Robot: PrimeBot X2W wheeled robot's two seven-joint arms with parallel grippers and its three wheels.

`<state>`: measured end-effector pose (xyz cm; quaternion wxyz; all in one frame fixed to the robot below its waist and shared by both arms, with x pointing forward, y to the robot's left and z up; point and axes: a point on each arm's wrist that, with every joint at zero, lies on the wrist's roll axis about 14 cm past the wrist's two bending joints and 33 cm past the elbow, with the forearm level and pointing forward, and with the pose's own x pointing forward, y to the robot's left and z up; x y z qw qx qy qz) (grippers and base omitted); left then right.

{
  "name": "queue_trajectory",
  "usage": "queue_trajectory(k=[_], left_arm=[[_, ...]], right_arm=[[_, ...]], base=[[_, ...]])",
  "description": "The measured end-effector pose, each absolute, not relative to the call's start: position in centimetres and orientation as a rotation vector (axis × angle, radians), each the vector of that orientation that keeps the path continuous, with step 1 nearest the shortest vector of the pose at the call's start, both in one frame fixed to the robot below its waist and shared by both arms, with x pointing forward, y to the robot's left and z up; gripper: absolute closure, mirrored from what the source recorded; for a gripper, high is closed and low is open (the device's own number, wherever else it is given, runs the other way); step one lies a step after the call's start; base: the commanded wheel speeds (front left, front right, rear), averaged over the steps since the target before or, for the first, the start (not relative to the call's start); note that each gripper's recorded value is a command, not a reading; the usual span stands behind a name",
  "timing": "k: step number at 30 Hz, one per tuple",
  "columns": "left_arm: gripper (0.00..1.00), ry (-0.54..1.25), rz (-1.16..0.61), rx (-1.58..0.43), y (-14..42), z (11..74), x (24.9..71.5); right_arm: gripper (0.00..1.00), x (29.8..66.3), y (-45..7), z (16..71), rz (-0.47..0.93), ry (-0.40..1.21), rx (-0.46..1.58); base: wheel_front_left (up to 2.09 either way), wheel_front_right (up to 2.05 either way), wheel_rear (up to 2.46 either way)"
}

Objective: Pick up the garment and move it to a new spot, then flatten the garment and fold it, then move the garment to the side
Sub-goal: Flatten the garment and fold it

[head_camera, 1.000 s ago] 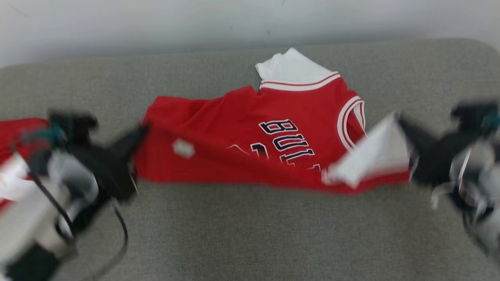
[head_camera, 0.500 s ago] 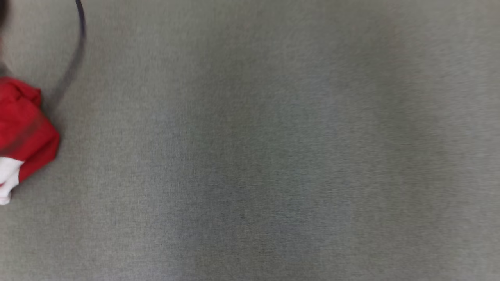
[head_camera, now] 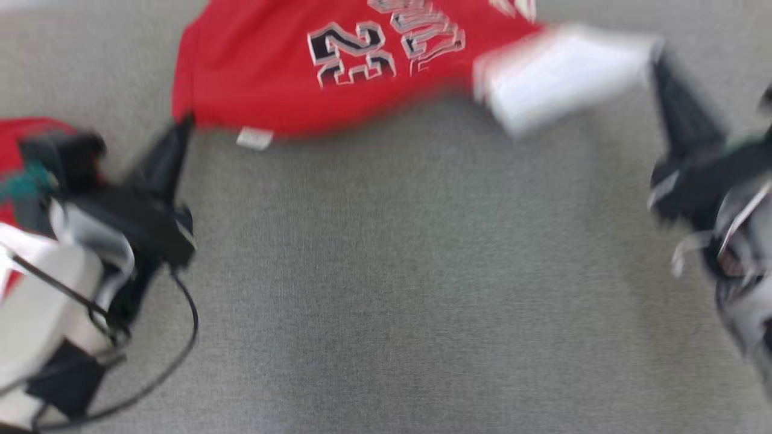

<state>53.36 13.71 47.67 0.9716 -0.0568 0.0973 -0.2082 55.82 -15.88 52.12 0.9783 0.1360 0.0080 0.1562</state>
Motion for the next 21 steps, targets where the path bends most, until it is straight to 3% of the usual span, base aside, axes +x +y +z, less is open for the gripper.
queue_trajectory(k=[10,21], left_arm=[[1.0,0.361,-0.465,-0.075,12.9,42.5,44.8],[1.0,0.323,-0.454,-0.063,12.6,43.4,39.2]], right_arm=[[1.0,45.5,-17.2,44.7,0.266,0.259,0.272],[1.0,37.9,-20.1,44.2,0.171,0.296,0.249]], base=[[0.0,0.0,0.0],[0.0,0.0,0.0]])
